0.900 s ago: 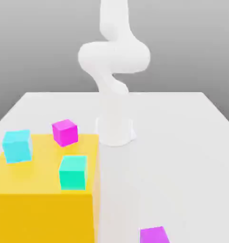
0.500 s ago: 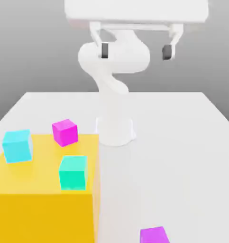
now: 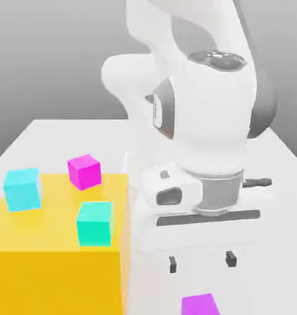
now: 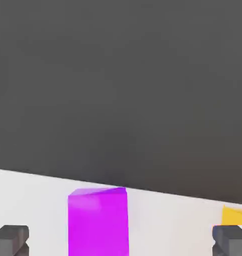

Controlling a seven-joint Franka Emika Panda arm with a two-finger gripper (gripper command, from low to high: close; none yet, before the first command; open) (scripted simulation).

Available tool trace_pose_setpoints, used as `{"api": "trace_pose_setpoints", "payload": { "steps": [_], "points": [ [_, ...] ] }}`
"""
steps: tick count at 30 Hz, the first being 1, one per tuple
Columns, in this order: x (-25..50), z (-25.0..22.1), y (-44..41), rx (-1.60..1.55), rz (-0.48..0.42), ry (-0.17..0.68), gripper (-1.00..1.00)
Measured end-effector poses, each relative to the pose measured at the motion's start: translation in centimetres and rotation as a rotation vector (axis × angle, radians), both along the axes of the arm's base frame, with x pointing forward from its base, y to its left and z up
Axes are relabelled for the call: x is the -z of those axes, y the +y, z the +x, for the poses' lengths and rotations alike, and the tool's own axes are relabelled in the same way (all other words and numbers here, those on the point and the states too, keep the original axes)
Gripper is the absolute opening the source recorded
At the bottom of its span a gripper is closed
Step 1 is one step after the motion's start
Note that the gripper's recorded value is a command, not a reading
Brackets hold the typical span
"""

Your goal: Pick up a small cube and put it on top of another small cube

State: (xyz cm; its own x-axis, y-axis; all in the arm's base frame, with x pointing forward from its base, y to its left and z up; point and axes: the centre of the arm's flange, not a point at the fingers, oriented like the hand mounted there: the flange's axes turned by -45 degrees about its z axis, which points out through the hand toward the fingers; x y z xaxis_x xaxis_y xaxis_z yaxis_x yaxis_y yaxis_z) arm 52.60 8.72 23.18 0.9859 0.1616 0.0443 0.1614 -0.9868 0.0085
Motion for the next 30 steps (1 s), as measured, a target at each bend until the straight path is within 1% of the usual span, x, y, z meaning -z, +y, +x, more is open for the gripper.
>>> {"api": "trace_pose_setpoints", "payload": {
  "steps": [2, 5, 6, 12, 17, 24, 30],
  "points": [
    [3.4, -0.4, 0.4, -0.008, 0.001, 0.034, 0.0],
    [7.8, -0.5, 0.5, -0.01, 0.001, 0.044, 0.0],
    [9.0, -0.5, 0.5, -0.01, 0.001, 0.044, -1.0],
    [9.6, -0.6, 0.5, -0.01, 0.001, 0.044, -1.0],
    [4.4, -0.5, 0.5, -0.01, 0.002, 0.045, -1.0],
    [0.6, 4.6, -3.2, -0.005, -0.025, 0.14, -1.0],
    [-4.1, 8.6, -6.0, -0.023, -0.017, 0.214, -1.0]
  ]
}}
